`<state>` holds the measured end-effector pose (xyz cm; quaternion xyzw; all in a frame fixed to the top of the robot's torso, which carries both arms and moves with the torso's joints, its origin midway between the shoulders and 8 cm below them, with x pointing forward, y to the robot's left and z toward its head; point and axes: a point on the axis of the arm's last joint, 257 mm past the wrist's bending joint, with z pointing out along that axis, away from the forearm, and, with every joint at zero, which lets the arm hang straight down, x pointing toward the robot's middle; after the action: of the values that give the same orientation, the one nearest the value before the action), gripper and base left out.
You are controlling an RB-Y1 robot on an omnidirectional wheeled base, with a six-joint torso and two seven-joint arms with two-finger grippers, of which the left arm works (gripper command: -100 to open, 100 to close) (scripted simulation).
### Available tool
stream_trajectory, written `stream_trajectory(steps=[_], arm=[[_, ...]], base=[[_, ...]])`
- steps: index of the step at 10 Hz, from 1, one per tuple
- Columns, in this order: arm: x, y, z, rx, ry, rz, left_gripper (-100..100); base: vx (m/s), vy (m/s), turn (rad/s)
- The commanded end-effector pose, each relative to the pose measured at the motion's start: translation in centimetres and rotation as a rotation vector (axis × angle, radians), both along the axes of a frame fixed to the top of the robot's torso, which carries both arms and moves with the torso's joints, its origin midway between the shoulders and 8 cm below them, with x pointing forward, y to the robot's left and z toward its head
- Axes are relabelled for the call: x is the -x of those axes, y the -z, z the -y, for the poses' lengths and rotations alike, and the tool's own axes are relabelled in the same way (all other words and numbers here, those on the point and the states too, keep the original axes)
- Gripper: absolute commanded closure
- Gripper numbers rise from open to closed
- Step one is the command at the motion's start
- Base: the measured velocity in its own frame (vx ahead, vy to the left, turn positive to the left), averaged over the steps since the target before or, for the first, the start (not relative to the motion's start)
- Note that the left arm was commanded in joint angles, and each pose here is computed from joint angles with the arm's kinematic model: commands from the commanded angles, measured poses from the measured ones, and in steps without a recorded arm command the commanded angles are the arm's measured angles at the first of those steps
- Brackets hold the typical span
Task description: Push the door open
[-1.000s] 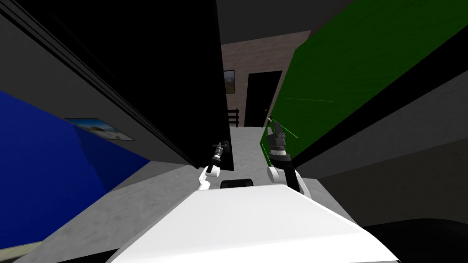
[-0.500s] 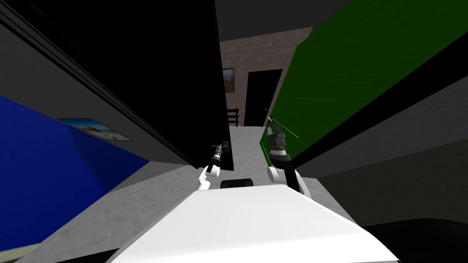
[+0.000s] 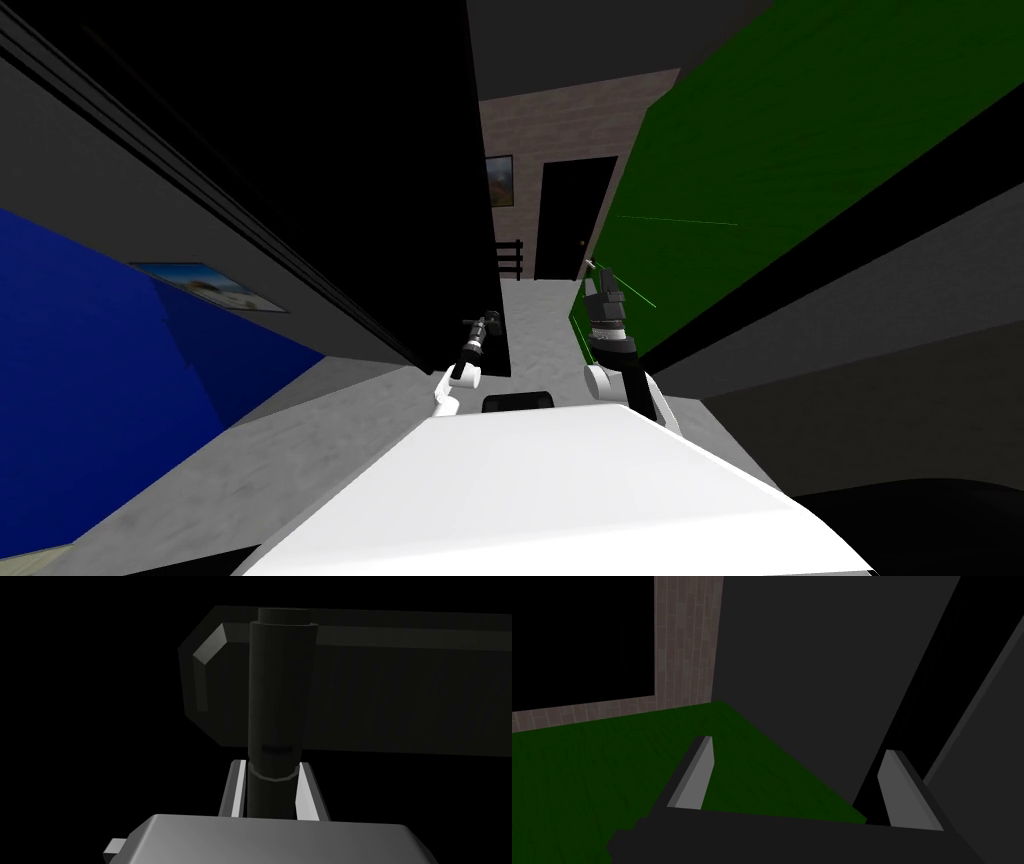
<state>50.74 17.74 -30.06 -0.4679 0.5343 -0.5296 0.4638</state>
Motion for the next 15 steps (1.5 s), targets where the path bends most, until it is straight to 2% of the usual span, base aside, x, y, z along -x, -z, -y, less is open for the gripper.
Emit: stream_trajectory(steps=[1, 5, 6, 7, 10, 15], arm=[[-0.7, -1.1, -1.1, -0.005, -0.020, 0.025, 100], [-1.4, -1.1, -3.9, -0.015, -0.075, 0.024, 100], [-1.4, -1.1, -3.9, -0.015, -0.075, 0.024, 100], [-1.6, -1.2, -5.2, -0.018, -0.100, 0.024, 100], [-1.8, -1.2, -6.8, -0.020, -0.135, 0.023, 100], [-2.1, -1.2, -8.9, -0.021, -0.179, 0.021, 100]], base=[[0.181, -0.077, 0.079], [0.197, -0.103, 0.064], [0.141, -0.093, 0.061], [0.149, -0.089, 0.069], [0.127, -0.087, 0.076], [0.113, -0.086, 0.061]])
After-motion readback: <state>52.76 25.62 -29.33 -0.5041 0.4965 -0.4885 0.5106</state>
